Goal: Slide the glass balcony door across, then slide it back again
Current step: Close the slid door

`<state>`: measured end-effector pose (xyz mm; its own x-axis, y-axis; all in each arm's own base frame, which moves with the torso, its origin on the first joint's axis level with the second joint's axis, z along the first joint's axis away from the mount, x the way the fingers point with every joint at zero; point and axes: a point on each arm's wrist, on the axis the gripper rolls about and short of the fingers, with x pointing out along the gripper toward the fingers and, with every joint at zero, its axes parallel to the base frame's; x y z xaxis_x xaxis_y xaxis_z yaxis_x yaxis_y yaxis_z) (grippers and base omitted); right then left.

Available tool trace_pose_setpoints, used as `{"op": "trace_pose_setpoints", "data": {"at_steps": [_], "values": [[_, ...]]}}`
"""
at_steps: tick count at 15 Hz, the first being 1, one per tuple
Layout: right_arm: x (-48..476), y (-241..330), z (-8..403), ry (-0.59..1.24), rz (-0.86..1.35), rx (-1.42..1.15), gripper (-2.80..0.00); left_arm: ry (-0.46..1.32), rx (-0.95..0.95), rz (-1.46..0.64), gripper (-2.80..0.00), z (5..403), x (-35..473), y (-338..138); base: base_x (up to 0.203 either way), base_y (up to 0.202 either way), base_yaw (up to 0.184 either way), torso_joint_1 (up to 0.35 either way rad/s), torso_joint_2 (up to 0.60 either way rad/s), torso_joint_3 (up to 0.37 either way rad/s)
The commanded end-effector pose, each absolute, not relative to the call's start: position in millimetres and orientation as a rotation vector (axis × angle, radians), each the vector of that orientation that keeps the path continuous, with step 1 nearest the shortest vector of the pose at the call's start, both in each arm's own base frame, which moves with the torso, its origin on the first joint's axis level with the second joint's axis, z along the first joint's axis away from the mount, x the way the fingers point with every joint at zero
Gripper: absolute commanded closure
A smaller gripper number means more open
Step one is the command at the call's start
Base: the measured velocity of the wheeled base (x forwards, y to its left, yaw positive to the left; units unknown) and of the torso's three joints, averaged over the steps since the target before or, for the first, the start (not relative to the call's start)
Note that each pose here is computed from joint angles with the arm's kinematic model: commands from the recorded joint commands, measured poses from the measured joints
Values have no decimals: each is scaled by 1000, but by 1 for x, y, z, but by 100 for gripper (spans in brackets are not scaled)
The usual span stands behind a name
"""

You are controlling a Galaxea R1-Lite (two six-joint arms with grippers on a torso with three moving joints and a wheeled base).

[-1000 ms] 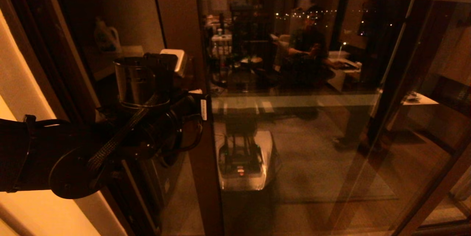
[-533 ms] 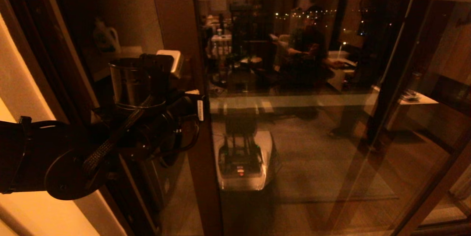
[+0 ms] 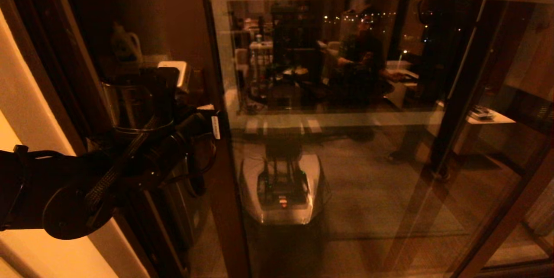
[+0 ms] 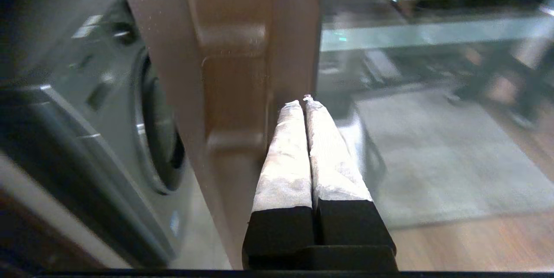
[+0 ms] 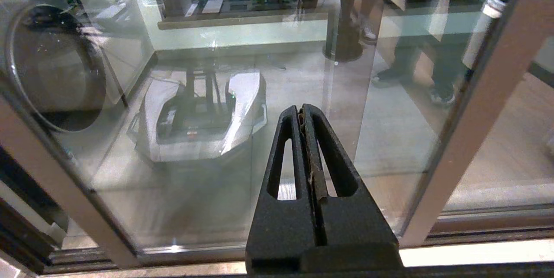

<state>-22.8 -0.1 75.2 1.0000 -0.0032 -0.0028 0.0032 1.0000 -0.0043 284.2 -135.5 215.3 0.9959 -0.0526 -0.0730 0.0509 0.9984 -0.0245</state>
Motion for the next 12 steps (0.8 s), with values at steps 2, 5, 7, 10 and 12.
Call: {"op": "trace_pose_setpoints", "data": {"at_steps": [2, 5, 7, 10, 12], "values": [[-23, 0, 75, 5, -3, -5, 0, 42, -39, -45, 0, 224, 280, -129, 0, 0, 0, 0, 0, 0], [-23, 0, 75, 5, -4, -5, 0, 36, -42, -19, 0, 227, 281, -119, 0, 0, 0, 0, 0, 0], [-23, 0, 75, 5, -3, -5, 0, 35, -42, -15, 0, 228, 281, -112, 0, 0, 0, 0, 0, 0], [-23, 0, 75, 4, -3, -5, 0, 42, -29, 6, 0, 226, 282, -93, 0, 0, 0, 0, 0, 0], [-23, 0, 75, 5, -3, -5, 0, 46, -24, 20, 0, 225, 282, -80, 0, 0, 0, 0, 0, 0]]}}
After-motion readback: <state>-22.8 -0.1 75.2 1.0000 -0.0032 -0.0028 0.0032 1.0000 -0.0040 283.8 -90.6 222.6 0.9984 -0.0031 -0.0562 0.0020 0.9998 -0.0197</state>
